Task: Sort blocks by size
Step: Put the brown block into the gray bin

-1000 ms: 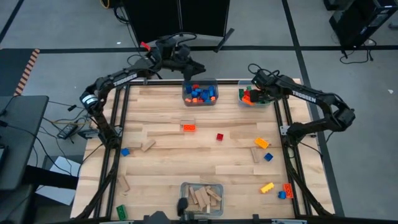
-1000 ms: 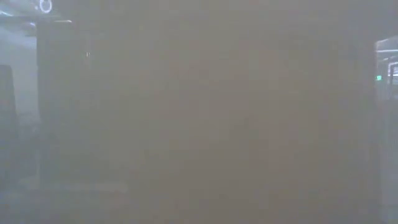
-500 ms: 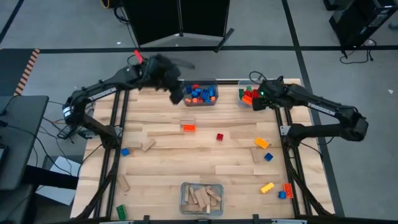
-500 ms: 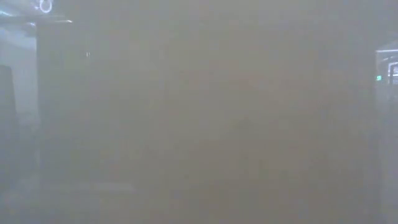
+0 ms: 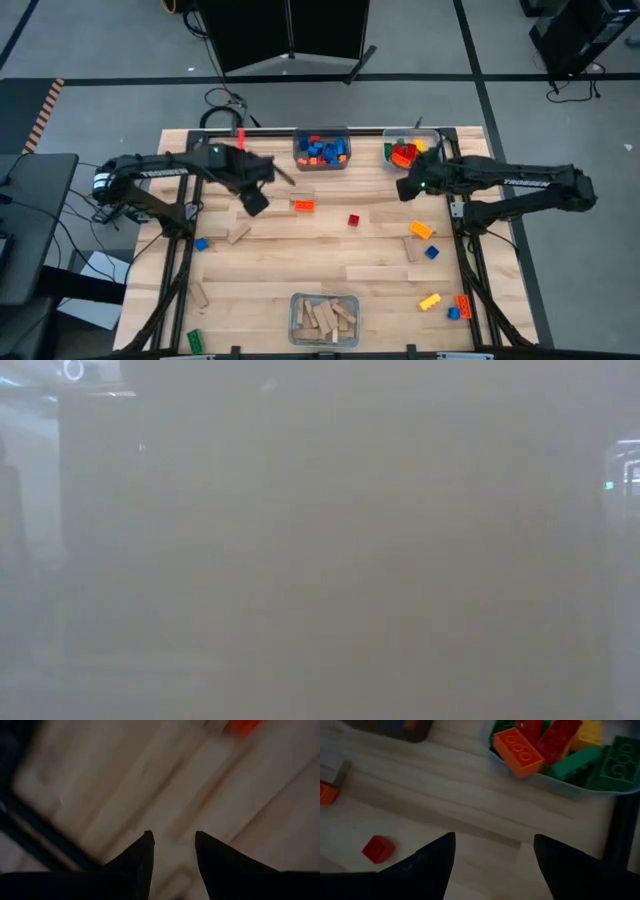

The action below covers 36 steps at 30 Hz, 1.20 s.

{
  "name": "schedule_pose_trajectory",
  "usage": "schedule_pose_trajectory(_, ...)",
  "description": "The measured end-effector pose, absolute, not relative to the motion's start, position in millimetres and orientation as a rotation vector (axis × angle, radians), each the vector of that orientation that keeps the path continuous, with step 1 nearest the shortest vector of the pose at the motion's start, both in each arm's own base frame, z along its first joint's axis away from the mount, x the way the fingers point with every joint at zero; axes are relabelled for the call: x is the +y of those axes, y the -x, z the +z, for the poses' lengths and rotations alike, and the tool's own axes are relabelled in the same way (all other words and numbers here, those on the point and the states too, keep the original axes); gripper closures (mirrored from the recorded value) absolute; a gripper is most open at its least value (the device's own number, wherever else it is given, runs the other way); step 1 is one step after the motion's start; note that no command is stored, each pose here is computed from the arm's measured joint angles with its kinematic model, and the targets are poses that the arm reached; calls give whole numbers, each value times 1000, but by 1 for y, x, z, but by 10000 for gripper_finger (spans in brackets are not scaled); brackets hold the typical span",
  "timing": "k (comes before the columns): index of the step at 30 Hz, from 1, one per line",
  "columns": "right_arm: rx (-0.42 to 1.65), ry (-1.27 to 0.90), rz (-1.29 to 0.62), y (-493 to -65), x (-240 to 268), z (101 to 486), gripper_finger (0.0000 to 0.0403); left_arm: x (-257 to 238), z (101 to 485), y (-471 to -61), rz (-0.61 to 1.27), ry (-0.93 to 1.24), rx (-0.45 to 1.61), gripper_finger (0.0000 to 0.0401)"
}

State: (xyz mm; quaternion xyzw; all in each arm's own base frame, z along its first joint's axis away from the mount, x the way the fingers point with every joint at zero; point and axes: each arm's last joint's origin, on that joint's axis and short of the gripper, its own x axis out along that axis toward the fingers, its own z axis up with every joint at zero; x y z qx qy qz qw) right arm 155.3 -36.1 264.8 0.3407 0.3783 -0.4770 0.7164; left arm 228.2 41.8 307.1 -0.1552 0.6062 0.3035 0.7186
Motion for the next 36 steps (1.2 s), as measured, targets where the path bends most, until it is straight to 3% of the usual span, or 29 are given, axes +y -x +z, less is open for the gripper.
schedule_pose_trajectory(12, 911, -678, -1007, -170, -23, 255, 118, 18, 220, -195, 625, 513, 1732, 246)
schedule_pose_trajectory(23, 916, -671, -998, -172, -21, 254, 124, 17, 206, -215, 547, 644, 1513, 180)
schedule_pose_trajectory(36, 920, -664, -976, -172, -15, 254, 128, 12, 177, -217, 599, 595, 1576, 177)
